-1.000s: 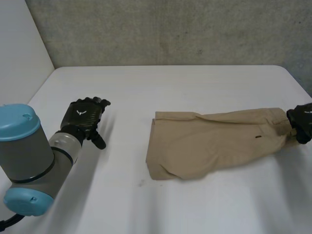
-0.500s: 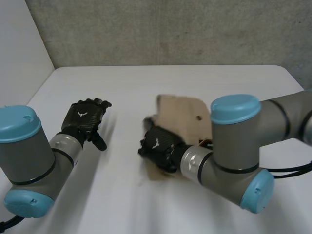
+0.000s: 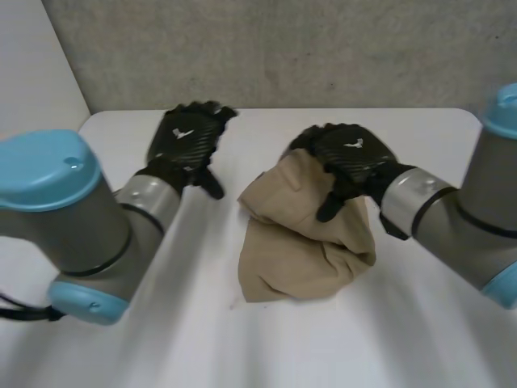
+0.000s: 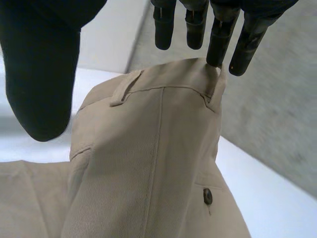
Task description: Fold the shorts.
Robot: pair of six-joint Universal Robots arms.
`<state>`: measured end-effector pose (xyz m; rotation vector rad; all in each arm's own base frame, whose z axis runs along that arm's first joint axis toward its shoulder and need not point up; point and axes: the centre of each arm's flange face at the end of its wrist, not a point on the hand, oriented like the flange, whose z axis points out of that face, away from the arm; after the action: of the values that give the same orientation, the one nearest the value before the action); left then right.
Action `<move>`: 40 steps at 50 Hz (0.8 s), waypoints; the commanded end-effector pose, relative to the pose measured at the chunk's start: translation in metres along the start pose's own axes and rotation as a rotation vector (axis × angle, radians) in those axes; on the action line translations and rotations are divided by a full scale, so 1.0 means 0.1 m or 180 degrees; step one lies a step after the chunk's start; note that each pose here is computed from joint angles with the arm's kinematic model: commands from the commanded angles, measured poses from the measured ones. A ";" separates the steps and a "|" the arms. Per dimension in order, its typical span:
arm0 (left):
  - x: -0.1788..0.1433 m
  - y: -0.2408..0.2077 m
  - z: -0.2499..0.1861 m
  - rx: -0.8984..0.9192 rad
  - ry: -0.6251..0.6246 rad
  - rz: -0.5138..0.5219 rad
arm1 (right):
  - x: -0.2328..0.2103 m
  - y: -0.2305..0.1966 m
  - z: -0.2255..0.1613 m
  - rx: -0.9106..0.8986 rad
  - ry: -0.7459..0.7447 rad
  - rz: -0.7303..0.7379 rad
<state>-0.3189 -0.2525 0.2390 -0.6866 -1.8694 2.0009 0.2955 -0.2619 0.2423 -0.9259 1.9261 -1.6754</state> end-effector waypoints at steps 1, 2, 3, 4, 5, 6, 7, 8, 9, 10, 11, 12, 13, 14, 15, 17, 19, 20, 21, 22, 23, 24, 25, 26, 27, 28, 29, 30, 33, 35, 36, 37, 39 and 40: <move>0.46 -0.09 0.15 0.0154 0.0324 -0.0195 | 0.26 0.14 -0.05 -0.0206 0.0225 0.0419; 0.48 -0.09 0.17 0.0159 0.0333 -0.0196 | 0.28 0.14 -0.05 -0.0214 0.0234 0.0446; 0.51 -0.10 0.18 0.0166 0.0347 -0.0197 | 0.29 0.15 -0.06 -0.0226 0.0232 0.0466; 0.54 -0.12 0.20 0.0191 0.0354 -0.0201 | 0.30 0.16 -0.07 -0.0242 0.0215 0.0492; 0.54 -0.13 0.20 0.0200 0.0349 -0.0202 | 0.30 0.16 -0.08 -0.0249 0.0199 0.0483; 0.54 -0.14 0.21 0.0213 0.0333 -0.0204 | 0.29 0.15 -0.09 -0.0246 0.0179 0.0469; 0.54 -0.15 0.21 0.0227 0.0326 -0.0200 | 0.27 0.15 -0.10 -0.0237 0.0151 0.0468; 0.53 -0.16 0.21 0.0231 0.0316 -0.0201 | 0.25 0.12 -0.13 -0.0214 0.0095 0.0465; 0.53 -0.16 0.21 0.0236 0.0315 -0.0197 | 0.24 0.11 -0.15 -0.0200 0.0067 0.0463; 0.53 -0.16 0.21 0.0236 0.0315 -0.0197 | 0.23 0.11 -0.17 -0.0204 0.0041 0.0475; 0.53 -0.17 0.21 0.0236 0.0315 -0.0192 | 0.22 0.11 -0.18 -0.0203 0.0012 0.0479; 0.53 -0.17 0.21 0.0237 0.0320 -0.0192 | 0.19 0.10 -0.22 -0.0187 -0.0055 0.0480; 0.54 -0.16 0.21 0.0232 0.0320 -0.0191 | 0.17 0.09 -0.24 -0.0180 -0.0074 0.0474; 0.53 -0.17 0.21 0.0237 0.0320 -0.0192 | 0.17 0.08 -0.25 -0.0166 -0.0077 0.0463; 0.55 -0.14 0.21 0.0219 0.0331 -0.0190 | 0.16 0.06 -0.27 -0.0145 -0.0069 0.0451; 0.55 -0.13 0.22 0.0211 0.0347 -0.0184 | 0.19 0.01 -0.33 -0.0085 -0.0007 0.0426; 0.57 -0.10 0.24 0.0204 0.0372 -0.0178 | 0.26 -0.01 -0.35 -0.0050 0.0071 0.0422; 0.57 -0.07 0.25 0.0186 0.0384 -0.0176 | 0.31 -0.02 -0.35 -0.0033 0.0122 0.0422; 0.59 -0.05 0.26 0.0178 0.0404 -0.0175 | 0.41 -0.03 -0.36 -0.0020 0.0264 0.0428; 0.62 -0.01 0.30 0.0175 0.0468 -0.0173 | 0.50 -0.03 -0.37 -0.0024 0.0391 0.0443; 0.64 0.01 0.32 0.0175 0.0507 -0.0172 | 0.54 -0.03 -0.37 -0.0023 0.0455 0.0448; 0.66 0.03 0.34 0.0173 0.0537 -0.0167 | 0.57 -0.02 -0.37 -0.0030 0.0513 0.0447; 0.67 0.05 0.37 0.0167 0.0567 -0.0166 | 0.60 -0.02 -0.38 -0.0042 0.0570 0.0447; 0.70 0.12 0.43 0.0138 0.0605 -0.0154 | 0.63 0.00 -0.38 -0.0061 0.0641 0.0449; 0.72 0.16 0.46 0.0112 0.0627 -0.0143 | 0.64 0.01 -0.37 -0.0078 0.0664 0.0455; 0.73 0.20 0.48 0.0075 0.0631 -0.0127 | 0.66 0.03 -0.36 -0.0099 0.0690 0.0465; 0.74 0.24 0.50 0.0039 0.0645 -0.0106 | 0.66 0.03 -0.36 -0.0104 0.0714 0.0460; 0.75 0.32 0.54 -0.0055 0.0658 -0.0029 | 0.67 0.05 -0.36 -0.0132 0.0744 0.0465; 0.78 0.43 0.54 -0.0225 0.0693 0.0154 | 0.69 0.10 -0.35 -0.0184 0.0781 0.0472; 0.78 0.51 0.51 -0.0370 0.0720 0.0351 | 0.69 0.15 -0.32 -0.0227 0.0783 0.0471; 0.78 0.51 0.51 -0.0370 0.0720 0.0351 | 0.69 0.16 -0.32 -0.0236 0.0782 0.0471; 0.77 0.52 0.49 -0.0403 0.0722 0.0411 | 0.69 0.16 -0.32 -0.0241 0.0781 0.0468; 0.76 0.61 0.43 -0.0549 0.0738 0.0585 | 0.70 0.17 -0.30 -0.0246 0.0775 0.0461; 0.76 0.64 0.41 -0.0586 0.0739 0.0611 | 0.70 0.17 -0.30 -0.0246 0.0775 0.0461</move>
<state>-0.4073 -0.2590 0.1832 -0.9853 -1.8383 1.8087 0.2216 -0.2882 0.2440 -0.6028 2.1629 -1.7181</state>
